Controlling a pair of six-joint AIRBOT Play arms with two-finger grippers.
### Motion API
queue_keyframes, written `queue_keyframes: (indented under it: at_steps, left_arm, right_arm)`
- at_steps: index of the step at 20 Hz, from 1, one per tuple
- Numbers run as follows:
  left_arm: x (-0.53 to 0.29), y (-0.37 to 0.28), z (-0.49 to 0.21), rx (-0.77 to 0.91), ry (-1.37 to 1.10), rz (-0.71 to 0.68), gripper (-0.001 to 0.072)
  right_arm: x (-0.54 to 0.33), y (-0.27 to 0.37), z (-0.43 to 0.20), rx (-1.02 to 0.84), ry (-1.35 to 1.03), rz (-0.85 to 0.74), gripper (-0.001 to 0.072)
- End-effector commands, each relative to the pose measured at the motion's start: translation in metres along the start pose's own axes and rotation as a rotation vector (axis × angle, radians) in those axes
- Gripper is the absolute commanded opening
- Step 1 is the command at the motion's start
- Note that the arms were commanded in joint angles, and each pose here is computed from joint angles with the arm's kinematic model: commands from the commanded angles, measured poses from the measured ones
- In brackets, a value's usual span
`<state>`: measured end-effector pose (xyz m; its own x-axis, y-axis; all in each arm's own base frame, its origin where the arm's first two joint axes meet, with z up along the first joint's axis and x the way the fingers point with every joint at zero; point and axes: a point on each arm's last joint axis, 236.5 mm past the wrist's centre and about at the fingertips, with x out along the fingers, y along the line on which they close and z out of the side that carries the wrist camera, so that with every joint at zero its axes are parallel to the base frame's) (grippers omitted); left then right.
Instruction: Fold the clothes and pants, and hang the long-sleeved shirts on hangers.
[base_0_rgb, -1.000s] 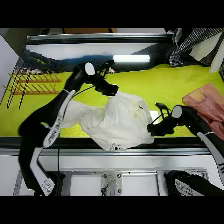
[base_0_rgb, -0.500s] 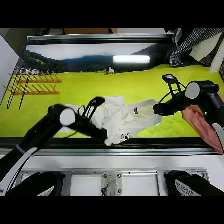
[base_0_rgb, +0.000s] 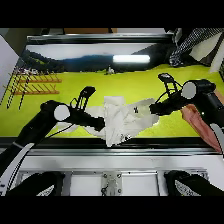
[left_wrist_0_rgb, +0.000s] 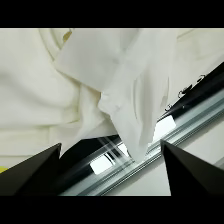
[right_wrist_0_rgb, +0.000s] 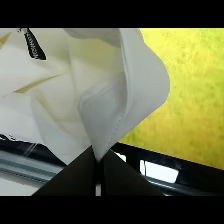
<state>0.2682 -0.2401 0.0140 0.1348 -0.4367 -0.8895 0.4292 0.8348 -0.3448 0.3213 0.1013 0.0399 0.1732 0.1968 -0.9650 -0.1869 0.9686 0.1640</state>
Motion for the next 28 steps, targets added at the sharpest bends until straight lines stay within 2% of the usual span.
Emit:
queue_keyframes:
  at_steps: [1,5,9,14,17,18,19,20,27,28]
  left_arm:
    - [0.036,-0.016,0.001,0.055,0.065,-0.037,0.0675]
    - [0.072,-0.019,-0.012,0.094,0.140,-0.026,0.0675]
    - [0.084,0.005,0.011,0.026,0.070,-0.007,0.0675]
    - [0.088,-0.026,0.007,0.086,0.090,-0.192,0.0674]
    - [0.086,-0.032,-0.003,0.095,0.134,-0.221,0.0673]
    - [0.085,-0.032,-0.005,0.096,0.142,-0.223,0.0660]
    - [0.085,-0.032,-0.005,0.096,0.143,-0.224,0.0553]
    - [0.086,-0.032,-0.005,0.095,0.141,-0.223,0.0487]
    - [0.090,-0.018,0.003,0.061,0.096,-0.193,0.0497]
    - [0.085,-0.016,0.009,0.061,0.091,-0.197,0.0581]
  right_arm:
    - [0.000,0.002,-0.005,0.015,0.021,0.004,0.0013]
    - [0.000,0.001,-0.007,0.015,0.032,0.004,0.0014]
    - [0.000,0.001,-0.008,0.015,0.034,0.004,0.0014]
    - [0.000,0.002,-0.008,0.015,0.034,0.004,0.0014]
    - [0.000,0.001,-0.008,0.015,0.034,0.004,0.0014]
    - [0.000,0.001,-0.008,0.015,0.034,0.004,0.0014]
    - [0.000,0.001,-0.008,0.015,0.034,0.004,0.0014]
    - [0.000,0.001,-0.008,0.015,0.034,0.004,0.0014]
    - [0.000,0.002,-0.008,0.014,0.034,0.004,0.0014]
    - [0.000,0.001,-0.008,0.014,0.035,0.004,0.0014]
